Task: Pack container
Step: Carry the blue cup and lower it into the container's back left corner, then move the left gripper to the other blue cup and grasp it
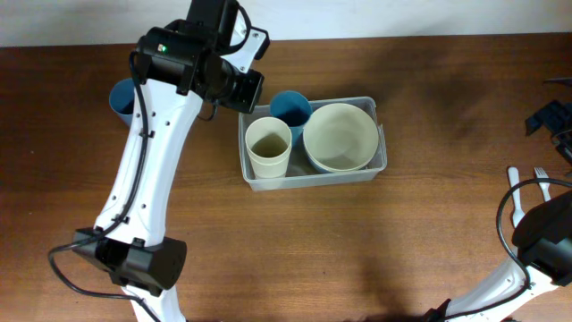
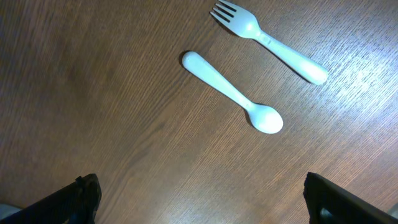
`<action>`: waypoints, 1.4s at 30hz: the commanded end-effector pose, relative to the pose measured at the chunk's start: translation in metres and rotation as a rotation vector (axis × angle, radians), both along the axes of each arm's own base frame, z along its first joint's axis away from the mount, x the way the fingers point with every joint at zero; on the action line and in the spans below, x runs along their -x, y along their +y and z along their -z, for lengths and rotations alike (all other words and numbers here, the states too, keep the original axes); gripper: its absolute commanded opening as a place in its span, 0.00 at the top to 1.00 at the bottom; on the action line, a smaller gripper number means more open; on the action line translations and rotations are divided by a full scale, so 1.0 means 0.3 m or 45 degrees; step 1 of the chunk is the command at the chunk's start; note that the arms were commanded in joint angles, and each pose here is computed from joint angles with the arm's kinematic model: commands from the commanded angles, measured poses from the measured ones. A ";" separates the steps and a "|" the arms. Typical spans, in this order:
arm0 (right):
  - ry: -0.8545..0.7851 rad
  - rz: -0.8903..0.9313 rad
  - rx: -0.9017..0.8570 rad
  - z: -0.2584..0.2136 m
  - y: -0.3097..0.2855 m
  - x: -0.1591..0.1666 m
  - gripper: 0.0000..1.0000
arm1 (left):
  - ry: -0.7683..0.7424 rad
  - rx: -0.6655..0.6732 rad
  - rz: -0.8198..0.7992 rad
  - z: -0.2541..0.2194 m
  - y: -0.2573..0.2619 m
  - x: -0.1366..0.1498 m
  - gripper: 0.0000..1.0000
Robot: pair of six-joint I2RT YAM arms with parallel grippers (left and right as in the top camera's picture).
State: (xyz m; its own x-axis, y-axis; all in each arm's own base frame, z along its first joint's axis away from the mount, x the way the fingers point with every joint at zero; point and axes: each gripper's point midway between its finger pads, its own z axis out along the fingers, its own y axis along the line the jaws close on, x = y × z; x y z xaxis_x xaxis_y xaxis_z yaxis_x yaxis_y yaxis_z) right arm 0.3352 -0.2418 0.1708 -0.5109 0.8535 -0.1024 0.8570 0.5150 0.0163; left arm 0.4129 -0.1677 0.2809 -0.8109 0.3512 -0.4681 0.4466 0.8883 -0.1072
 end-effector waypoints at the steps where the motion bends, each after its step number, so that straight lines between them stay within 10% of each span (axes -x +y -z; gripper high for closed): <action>1: 0.008 0.010 0.011 0.003 -0.009 0.004 0.01 | -0.083 -0.110 -0.204 -0.036 0.154 -0.073 0.71; 15: 0.008 0.010 0.011 0.003 -0.009 0.004 0.01 | 0.107 -0.160 -1.124 0.003 0.827 -0.011 0.62; 40: 0.008 0.010 0.011 0.003 -0.009 0.004 0.01 | 0.419 0.058 -1.177 0.434 0.877 -0.208 0.64; 42: 0.008 0.010 0.011 0.003 -0.009 0.004 0.01 | 0.421 0.057 -1.177 0.436 0.877 -0.208 0.81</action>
State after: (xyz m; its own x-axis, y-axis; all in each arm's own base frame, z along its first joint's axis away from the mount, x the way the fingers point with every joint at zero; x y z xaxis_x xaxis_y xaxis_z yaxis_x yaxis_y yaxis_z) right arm 0.3351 -0.2418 0.1708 -0.5110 0.8535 -0.1020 0.8570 0.5150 0.0161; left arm 0.4744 0.0967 0.1574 -0.8500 -0.4918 -0.1887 -0.4762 0.8706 -0.1238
